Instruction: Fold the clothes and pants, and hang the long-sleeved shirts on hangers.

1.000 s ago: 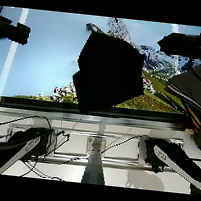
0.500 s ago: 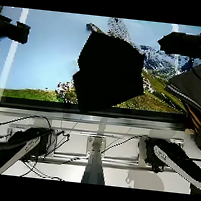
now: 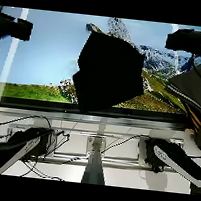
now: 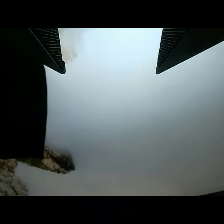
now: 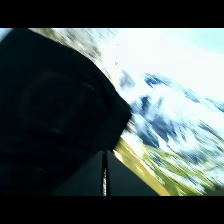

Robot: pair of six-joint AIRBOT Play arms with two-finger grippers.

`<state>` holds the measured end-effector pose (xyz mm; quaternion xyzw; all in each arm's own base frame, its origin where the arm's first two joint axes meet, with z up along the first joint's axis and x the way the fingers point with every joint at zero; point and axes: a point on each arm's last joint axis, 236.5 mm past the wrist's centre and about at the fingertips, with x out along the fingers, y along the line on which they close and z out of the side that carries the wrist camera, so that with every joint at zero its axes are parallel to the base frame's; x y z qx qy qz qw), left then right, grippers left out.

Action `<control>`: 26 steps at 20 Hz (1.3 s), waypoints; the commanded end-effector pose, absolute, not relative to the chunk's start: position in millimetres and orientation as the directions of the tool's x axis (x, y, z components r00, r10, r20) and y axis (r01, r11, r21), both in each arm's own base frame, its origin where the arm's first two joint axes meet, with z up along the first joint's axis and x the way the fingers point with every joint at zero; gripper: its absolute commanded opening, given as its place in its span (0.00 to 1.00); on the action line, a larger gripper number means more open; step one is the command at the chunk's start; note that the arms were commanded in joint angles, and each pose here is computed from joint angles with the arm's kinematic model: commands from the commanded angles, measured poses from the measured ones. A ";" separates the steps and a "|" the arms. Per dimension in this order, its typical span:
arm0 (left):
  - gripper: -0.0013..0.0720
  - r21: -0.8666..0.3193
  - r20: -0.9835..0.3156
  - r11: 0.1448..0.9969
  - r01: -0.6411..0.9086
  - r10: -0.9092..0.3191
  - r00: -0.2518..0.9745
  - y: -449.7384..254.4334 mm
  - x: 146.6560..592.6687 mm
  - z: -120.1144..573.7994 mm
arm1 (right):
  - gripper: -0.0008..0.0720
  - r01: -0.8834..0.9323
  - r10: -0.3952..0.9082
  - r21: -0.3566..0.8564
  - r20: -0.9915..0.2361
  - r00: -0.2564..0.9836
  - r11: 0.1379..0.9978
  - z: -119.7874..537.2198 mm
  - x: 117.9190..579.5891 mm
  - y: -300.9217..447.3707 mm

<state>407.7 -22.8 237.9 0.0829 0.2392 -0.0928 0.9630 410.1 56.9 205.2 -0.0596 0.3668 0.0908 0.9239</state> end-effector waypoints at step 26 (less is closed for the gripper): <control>0.90 -0.100 -0.941 0.995 0.027 -0.103 0.322 26.6 342.2 39.0 | 0.72 -0.023 0.610 0.609 -0.792 0.035 0.793 -113.3 325.7 84.0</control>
